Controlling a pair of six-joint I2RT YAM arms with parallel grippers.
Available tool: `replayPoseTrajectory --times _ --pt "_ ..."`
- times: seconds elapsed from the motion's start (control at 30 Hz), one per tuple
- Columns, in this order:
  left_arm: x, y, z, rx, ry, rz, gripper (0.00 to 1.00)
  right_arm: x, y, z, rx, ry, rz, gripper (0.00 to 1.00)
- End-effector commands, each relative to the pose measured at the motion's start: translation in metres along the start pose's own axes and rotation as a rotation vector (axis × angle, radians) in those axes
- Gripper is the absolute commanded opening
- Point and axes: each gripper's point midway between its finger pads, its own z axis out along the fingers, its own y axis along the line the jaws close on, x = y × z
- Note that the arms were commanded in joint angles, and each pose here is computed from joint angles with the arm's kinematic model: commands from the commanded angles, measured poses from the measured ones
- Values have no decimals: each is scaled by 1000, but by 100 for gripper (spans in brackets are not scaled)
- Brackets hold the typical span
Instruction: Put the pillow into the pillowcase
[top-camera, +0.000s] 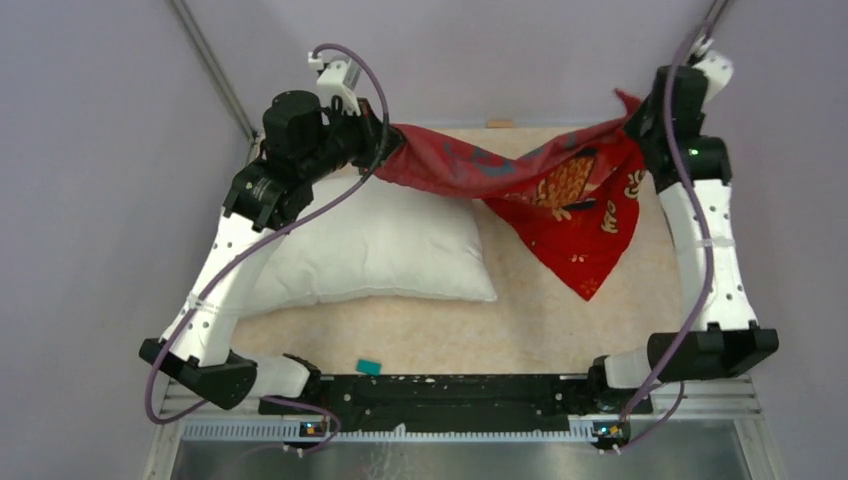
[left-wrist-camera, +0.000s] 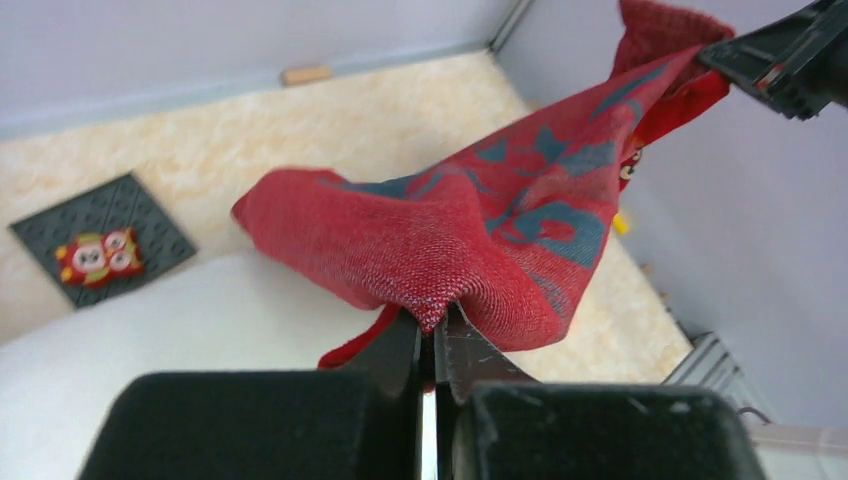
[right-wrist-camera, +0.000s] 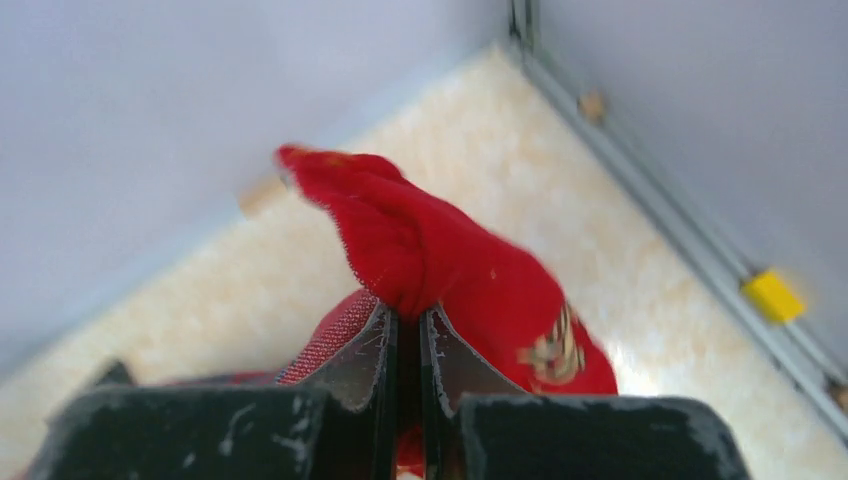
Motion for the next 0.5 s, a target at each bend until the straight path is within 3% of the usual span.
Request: replayPoseTrajectory --times 0.0,0.23,0.47 --pt "-76 -66 -56 230 -232 18 0 -105 -15 -85 -12 -255 82 0" --pt "-95 -112 -112 425 -292 -29 0 -187 -33 -176 -34 -489 169 0" --pt "-94 -138 -146 553 -271 -2 0 -221 -56 -252 -92 -674 232 0"
